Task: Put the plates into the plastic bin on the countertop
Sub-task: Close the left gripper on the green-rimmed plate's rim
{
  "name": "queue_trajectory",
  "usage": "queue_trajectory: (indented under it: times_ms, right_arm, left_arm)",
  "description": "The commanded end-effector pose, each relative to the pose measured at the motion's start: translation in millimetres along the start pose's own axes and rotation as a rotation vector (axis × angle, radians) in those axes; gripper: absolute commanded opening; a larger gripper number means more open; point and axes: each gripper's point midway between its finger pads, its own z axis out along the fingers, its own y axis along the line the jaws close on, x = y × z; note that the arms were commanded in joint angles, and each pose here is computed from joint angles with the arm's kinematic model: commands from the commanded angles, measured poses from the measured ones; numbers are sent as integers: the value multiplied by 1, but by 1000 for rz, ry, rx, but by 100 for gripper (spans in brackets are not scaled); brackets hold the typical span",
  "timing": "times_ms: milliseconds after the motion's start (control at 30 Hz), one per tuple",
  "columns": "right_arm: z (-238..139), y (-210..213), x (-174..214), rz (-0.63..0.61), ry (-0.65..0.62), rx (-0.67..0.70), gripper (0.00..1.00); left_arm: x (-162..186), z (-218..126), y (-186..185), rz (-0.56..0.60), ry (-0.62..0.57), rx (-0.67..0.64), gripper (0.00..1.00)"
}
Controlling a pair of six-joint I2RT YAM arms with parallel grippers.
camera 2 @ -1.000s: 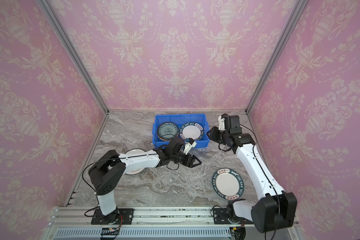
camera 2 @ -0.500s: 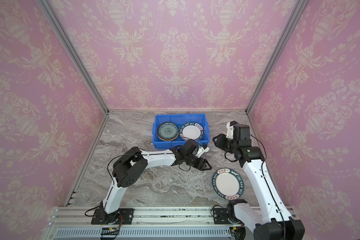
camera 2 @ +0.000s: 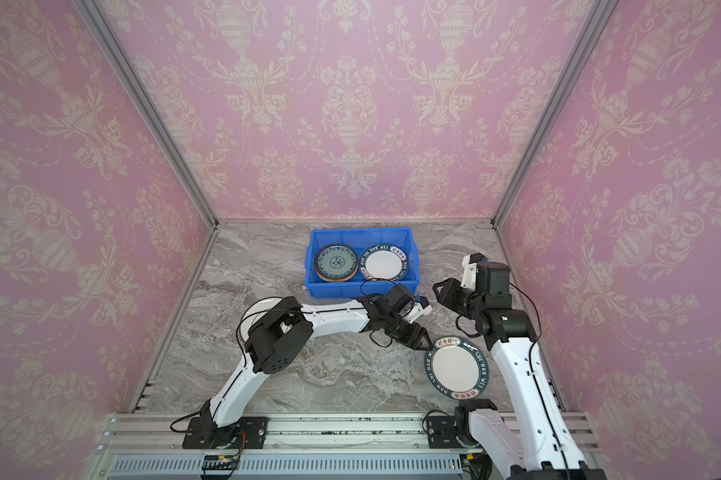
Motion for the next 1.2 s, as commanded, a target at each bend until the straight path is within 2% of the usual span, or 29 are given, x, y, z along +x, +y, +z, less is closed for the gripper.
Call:
queue_trajectory:
  times_ms: [0, 633, 833, 1100, 1167]
  right_arm:
    - [-4, 2, 1, -21, -14, -33, 30]
    - [-17, -16, 18, -3, -45, -25, 30]
    - [-22, -22, 21, -11, -56, -2, 30]
    - [-31, -25, 24, -24, -73, 21, 30]
    - [-33, -25, 23, -25, -79, 27, 30]
  left_arm:
    - [16, 12, 1, 8, 82, -14, 58]
    - [27, 33, 9, -67, 175, 5, 34]
    - [30, 36, 14, -91, 186, -3, 22]
    - [30, 36, 11, -85, 194, 12, 0]
    - [29, 32, 6, -69, 188, 14, 0]
